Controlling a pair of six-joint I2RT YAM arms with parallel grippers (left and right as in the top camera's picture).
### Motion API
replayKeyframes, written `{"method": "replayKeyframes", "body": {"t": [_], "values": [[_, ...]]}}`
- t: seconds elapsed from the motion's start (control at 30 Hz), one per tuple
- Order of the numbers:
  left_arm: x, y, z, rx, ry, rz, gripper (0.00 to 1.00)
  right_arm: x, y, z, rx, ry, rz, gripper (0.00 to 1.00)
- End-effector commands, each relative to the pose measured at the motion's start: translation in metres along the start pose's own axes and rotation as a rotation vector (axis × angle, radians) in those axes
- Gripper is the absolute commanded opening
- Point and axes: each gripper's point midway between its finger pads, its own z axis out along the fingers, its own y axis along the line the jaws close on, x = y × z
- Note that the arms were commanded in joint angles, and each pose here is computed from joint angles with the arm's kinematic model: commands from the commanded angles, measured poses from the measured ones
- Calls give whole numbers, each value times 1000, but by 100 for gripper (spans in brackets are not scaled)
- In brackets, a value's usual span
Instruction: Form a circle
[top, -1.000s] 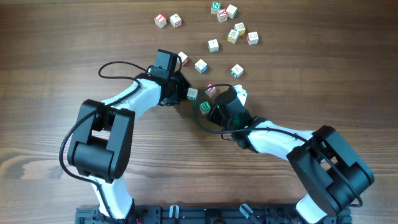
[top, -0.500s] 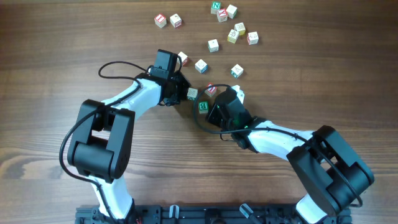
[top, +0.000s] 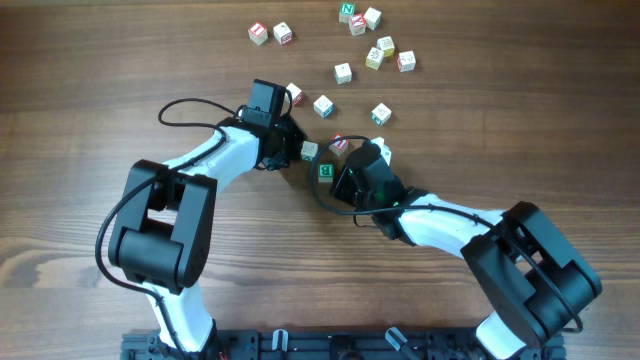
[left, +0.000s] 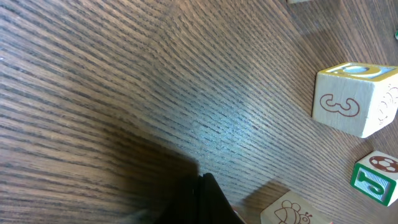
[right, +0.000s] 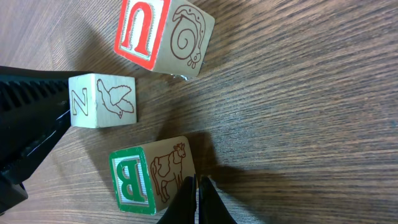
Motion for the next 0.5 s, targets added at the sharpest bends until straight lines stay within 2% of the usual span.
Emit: {"method": "replayKeyframes", "body": {"t": [0.0,0.13,0.27,0.47], "values": [[17,34,21,-101,39,5,4,-15,-10,-5,26,-34,8,5],[26,29,23,-100,49,21,4,-43,-28,-19,60,-58,21,5],[32,37,22,-138,63,-11,4,-51,-38,-21,66,-48,12,5],[14,61,15,-196,43,-85,4,-51,-39,-21,71,-48,-9,5]]}}
